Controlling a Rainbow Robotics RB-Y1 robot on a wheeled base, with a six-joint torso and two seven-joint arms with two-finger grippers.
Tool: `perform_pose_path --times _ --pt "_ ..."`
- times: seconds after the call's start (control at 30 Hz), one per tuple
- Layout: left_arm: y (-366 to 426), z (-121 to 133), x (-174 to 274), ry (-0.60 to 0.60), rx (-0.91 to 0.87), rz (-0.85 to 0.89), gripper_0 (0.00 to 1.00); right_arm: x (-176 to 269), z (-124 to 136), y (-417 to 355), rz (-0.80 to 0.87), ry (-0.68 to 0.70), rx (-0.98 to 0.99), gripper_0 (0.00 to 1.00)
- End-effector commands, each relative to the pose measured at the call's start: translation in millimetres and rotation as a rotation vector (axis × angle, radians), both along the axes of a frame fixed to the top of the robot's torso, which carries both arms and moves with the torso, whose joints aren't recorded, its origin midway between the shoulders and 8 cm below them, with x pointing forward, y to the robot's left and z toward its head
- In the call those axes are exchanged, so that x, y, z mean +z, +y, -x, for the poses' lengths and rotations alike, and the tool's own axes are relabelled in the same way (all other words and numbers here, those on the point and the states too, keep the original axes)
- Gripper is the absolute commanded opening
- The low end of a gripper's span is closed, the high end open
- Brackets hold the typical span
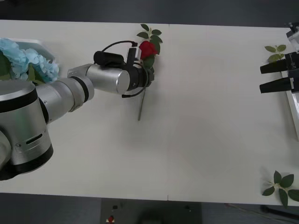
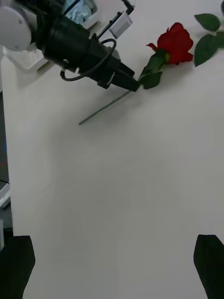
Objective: Put the red flowers into the right box and the blue flowers into the left box
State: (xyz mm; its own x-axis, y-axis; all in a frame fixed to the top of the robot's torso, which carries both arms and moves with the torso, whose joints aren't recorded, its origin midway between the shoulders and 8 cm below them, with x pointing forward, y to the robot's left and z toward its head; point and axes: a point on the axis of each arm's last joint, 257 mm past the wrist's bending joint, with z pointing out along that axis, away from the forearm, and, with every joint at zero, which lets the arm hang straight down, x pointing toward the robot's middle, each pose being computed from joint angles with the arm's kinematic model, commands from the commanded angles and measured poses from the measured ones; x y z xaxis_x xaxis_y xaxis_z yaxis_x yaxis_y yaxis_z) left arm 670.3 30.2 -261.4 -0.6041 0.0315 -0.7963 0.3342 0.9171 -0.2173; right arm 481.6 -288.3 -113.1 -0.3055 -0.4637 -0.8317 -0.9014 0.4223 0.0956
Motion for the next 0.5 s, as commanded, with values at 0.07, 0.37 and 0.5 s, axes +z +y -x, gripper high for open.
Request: perform_pose_path --times 0.07,0.37,0.5 --pt "-2 12 -20 0.042 0.008 0.018 0.0 25 -22 8 0.021 -0.102 -0.038 1.0" --pt "-1 12 -20 0.035 0.003 0.006 0.0 15 -47 65 0.035 -0.232 -0.06 1.0" --pt "-1 12 -21 0.031 -0.001 -0.002 0.0 12 -51 73 0.108 -0.312 -0.049 1.0"
